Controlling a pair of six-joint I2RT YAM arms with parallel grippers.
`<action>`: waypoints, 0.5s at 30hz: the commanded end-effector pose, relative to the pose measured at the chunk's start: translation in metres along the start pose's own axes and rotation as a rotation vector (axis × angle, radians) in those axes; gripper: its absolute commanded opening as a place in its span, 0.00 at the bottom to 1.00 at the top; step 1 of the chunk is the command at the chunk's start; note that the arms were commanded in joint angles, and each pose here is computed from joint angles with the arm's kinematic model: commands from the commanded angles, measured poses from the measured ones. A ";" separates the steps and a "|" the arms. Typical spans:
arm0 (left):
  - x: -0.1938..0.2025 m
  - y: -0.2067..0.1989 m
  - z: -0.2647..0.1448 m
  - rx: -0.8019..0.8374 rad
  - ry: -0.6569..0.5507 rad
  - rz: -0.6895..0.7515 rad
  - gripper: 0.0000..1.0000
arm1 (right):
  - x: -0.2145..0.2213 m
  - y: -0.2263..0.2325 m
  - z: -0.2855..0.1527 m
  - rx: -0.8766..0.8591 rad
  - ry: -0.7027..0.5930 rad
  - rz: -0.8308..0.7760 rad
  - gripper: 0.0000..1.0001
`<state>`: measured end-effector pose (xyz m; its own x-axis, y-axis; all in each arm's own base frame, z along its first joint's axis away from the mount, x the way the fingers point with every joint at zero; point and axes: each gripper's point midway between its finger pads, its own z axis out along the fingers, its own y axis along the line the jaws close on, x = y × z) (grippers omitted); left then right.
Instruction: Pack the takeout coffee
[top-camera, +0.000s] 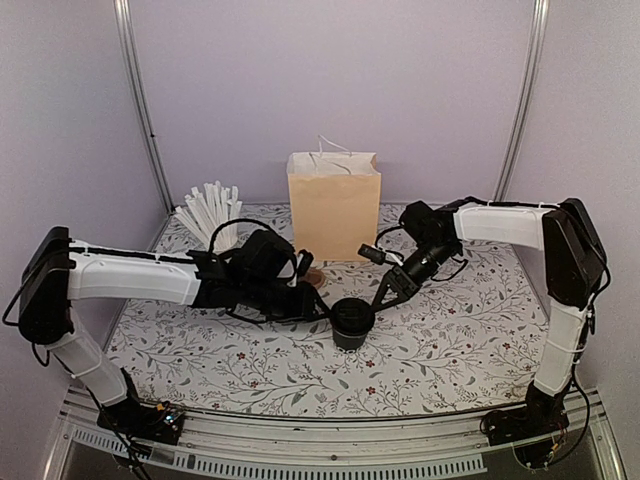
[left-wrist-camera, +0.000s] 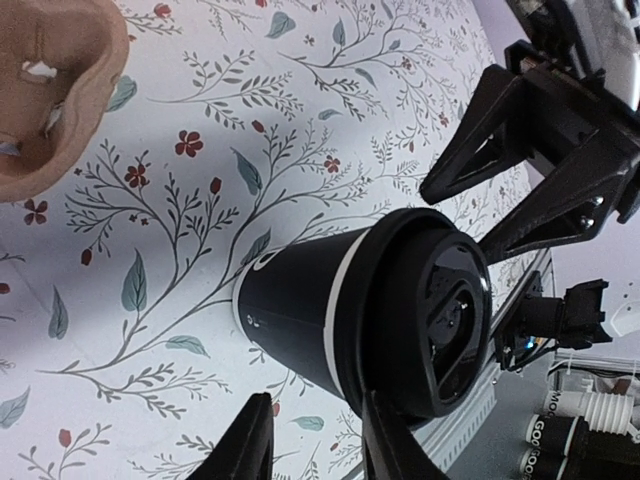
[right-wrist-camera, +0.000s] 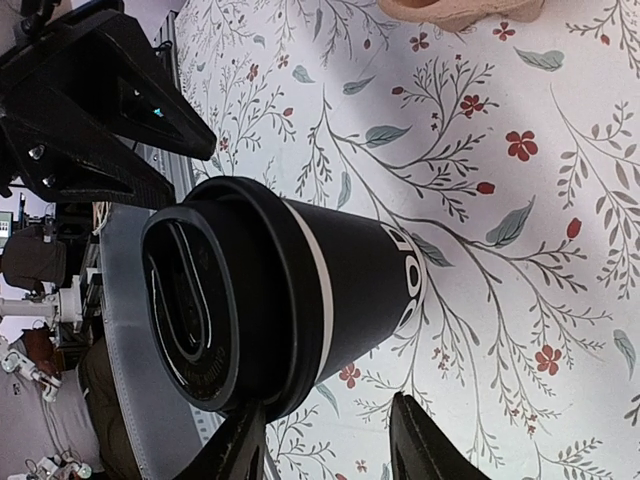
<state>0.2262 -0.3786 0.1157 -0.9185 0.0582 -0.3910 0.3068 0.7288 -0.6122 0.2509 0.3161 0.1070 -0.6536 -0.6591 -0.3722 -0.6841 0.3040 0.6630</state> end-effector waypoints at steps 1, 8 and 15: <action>0.000 -0.001 -0.011 -0.014 -0.015 0.007 0.34 | -0.007 0.007 -0.011 0.050 -0.013 -0.074 0.45; 0.007 -0.011 -0.005 0.063 0.014 0.001 0.36 | -0.009 0.017 -0.013 0.009 -0.023 -0.091 0.47; 0.013 -0.014 0.001 0.100 0.039 -0.010 0.36 | -0.011 0.020 -0.013 -0.002 -0.034 -0.107 0.48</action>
<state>0.2169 -0.3812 0.1186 -0.9272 0.0653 -0.3687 0.3089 0.6902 -0.6544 0.2481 0.3147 0.1128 -0.6202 -0.6737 -0.4018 -0.7159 0.2767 0.6410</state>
